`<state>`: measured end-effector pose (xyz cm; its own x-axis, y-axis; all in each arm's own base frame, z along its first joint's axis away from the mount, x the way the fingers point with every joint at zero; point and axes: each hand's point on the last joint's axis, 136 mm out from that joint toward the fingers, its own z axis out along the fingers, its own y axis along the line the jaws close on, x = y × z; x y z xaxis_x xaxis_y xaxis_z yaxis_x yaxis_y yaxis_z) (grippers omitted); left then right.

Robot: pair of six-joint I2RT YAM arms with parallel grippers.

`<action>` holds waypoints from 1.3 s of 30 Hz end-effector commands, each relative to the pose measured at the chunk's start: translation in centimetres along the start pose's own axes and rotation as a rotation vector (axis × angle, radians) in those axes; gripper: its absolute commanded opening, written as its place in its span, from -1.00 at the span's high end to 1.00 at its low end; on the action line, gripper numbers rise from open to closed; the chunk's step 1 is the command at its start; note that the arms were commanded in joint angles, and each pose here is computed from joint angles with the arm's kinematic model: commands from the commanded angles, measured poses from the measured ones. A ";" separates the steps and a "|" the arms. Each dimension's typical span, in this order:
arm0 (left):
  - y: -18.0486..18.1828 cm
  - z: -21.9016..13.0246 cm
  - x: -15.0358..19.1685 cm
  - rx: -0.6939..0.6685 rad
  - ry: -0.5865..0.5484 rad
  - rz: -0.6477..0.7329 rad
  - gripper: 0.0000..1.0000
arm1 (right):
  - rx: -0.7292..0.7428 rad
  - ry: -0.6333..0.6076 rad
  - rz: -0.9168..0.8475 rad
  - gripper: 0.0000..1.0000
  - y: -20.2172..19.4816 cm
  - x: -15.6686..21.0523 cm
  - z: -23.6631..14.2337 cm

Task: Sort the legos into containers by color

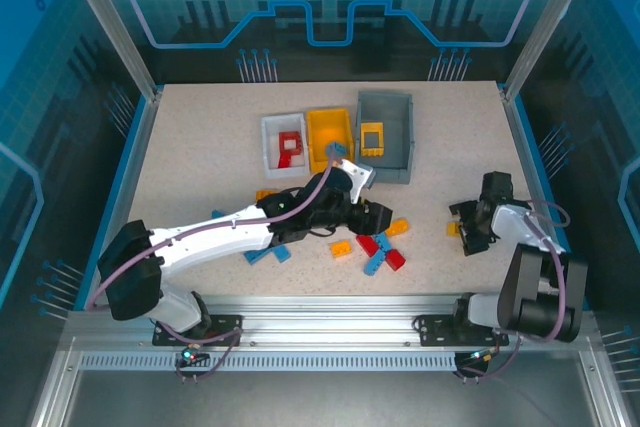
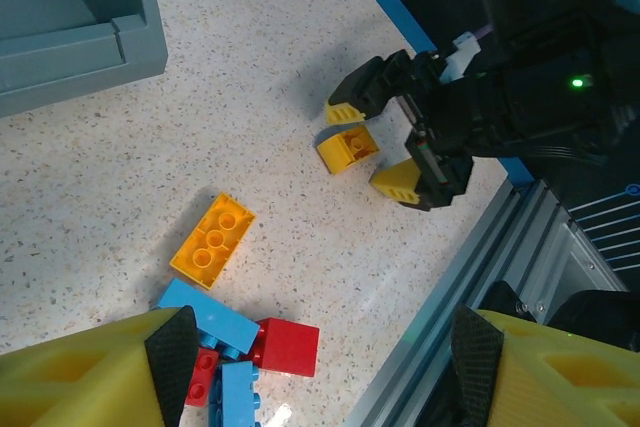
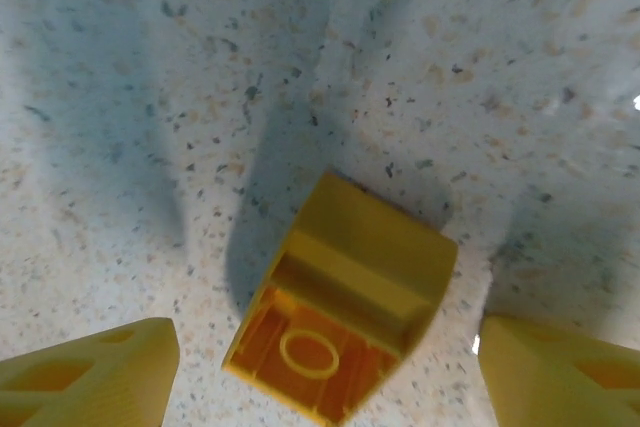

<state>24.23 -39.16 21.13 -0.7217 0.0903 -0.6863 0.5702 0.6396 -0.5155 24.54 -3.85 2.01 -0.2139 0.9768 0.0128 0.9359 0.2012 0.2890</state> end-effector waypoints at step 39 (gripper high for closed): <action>10.1 -10.7 -2.6 -0.377 -0.187 -0.245 -0.42 | -0.103 -0.216 -1.132 0.28 25.9 13.8 -0.4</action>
<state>27.97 -25.67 22.99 -0.7213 -0.1990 -0.6634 0.2054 0.8532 -0.4793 45.29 15.86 10.89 -0.8330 0.2443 -0.4964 0.1989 0.9695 0.1432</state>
